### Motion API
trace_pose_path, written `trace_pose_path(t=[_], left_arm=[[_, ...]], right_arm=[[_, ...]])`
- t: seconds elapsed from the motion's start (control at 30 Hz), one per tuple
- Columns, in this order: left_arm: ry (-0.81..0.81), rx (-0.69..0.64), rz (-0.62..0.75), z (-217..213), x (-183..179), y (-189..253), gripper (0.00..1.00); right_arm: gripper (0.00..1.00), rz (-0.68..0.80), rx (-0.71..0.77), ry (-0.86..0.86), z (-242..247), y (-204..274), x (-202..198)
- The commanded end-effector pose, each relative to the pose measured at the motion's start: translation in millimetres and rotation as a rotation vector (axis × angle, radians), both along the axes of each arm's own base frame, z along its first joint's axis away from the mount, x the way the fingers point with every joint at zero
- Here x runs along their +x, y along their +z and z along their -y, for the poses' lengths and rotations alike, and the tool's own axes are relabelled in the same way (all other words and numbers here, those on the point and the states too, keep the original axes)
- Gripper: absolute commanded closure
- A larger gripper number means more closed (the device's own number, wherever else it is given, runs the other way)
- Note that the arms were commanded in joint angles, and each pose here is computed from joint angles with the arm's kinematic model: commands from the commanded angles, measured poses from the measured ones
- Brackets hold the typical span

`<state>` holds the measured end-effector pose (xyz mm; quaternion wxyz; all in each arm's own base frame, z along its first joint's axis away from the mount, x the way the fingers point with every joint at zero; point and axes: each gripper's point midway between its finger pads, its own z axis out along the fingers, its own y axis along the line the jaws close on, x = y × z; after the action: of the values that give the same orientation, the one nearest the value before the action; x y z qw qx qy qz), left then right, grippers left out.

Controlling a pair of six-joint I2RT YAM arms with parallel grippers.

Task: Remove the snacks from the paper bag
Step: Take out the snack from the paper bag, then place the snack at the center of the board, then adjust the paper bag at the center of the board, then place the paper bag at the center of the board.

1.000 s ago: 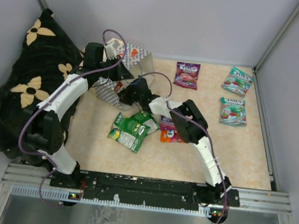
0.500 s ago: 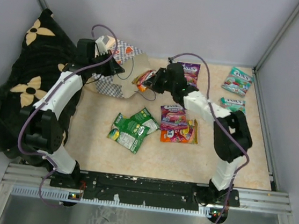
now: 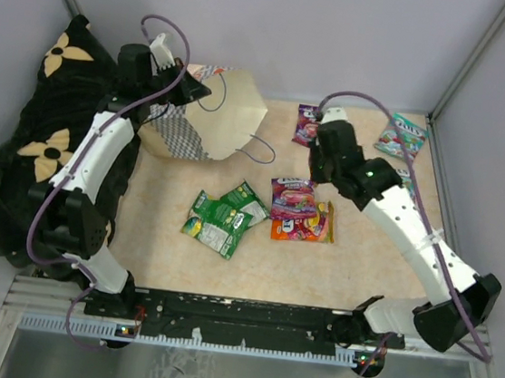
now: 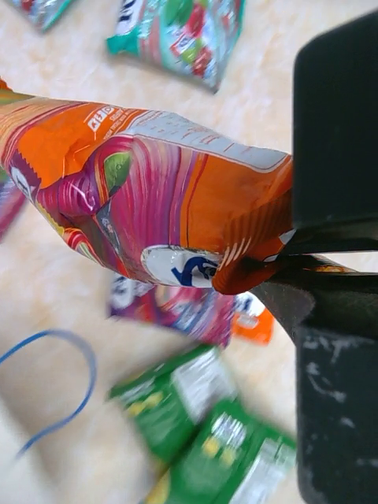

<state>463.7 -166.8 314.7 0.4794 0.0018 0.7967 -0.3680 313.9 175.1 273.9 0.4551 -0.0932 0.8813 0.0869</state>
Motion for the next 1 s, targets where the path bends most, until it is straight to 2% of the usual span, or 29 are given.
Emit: trace_pose_path(t=[0.0,0.1,0.17,0.23,0.27,0.33,0.43,0.53,0.63,0.8,0.97], left_arm=[[0.009,-0.066,0.199,-3.6,-6.3,86.2,1.0],[-0.002,-0.119,0.22,-4.1,-8.5,101.7,1.0],[-0.009,-0.151,0.223,-7.0,-6.8,106.6,1.0],[0.001,-0.166,0.22,-13.9,-1.5,106.4,1.0],[0.014,-0.168,0.213,-20.1,2.8,103.6,1.0],[0.05,-0.176,0.204,-37.6,13.0,97.0,1.0],[0.087,-0.184,0.187,-58.3,26.6,81.9,1.0],[0.15,-0.178,0.157,-84.5,46.5,59.7,1.0],[0.23,-0.189,0.107,-116.6,69.4,32.9,1.0],[0.289,-0.32,0.065,-153.7,93.4,3.9,1.0],[0.39,-0.349,0.037,-187.7,114.3,-18.4,1.0]], right_arm=[[0.92,-0.147,-0.494,0.031,30.1,-62.1,-24.9],[0.75,-0.207,-0.64,0.07,17.4,-91.7,-25.3],[0.5,-0.216,-0.658,0.088,3.6,-100.1,-19.2],[0.23,-0.182,-0.588,0.12,-17.3,-92.8,-9.9],[0.13,-0.148,-0.528,0.137,-29.7,-82.9,-4.8],[0.01,-0.064,-0.385,0.185,-57.8,-55.8,4.8],[0.01,0.022,-0.22,0.25,-86.9,-21.7,11.6],[0.01,0.051,-0.125,0.278,-102.7,-8.8,19.5],[0.01,0.026,-0.08,0.288,-110.4,-18.6,26.5],[0.01,-0.024,-0.024,0.315,-120.7,-45.1,29.9],[0.01,-0.067,0.002,0.328,-125.6,-67.0,29.2]])
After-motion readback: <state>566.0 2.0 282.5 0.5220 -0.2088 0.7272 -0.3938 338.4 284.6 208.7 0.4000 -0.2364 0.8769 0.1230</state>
